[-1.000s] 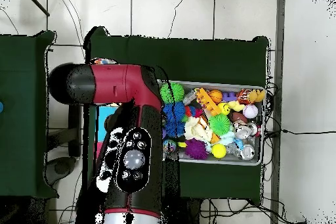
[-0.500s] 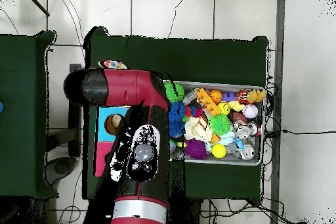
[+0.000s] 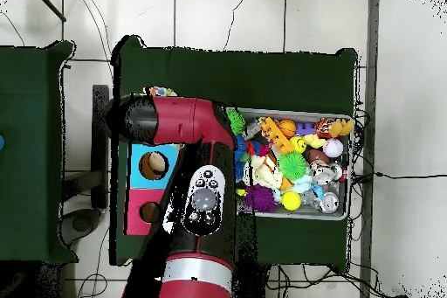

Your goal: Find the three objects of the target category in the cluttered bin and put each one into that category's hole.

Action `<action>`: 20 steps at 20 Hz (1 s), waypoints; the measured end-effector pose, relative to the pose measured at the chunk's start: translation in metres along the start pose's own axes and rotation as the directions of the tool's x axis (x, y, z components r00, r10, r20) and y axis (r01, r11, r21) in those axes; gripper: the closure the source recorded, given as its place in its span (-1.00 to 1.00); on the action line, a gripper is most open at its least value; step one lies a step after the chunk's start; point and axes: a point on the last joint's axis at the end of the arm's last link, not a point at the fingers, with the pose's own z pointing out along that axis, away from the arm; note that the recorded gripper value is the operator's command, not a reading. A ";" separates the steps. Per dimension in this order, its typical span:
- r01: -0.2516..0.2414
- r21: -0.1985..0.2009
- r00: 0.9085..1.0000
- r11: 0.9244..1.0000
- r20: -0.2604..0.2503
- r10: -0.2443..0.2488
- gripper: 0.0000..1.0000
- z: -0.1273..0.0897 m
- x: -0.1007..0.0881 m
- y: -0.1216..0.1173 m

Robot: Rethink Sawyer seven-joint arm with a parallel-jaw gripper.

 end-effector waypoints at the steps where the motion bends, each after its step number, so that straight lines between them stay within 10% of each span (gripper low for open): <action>1: 0.000 0.000 1.000 1.000 -0.002 0.000 1.00 0.000 0.001 0.000; 20: 0.075 0.004 0.997 0.997 -0.028 -0.075 1.00 -0.015 0.050 0.044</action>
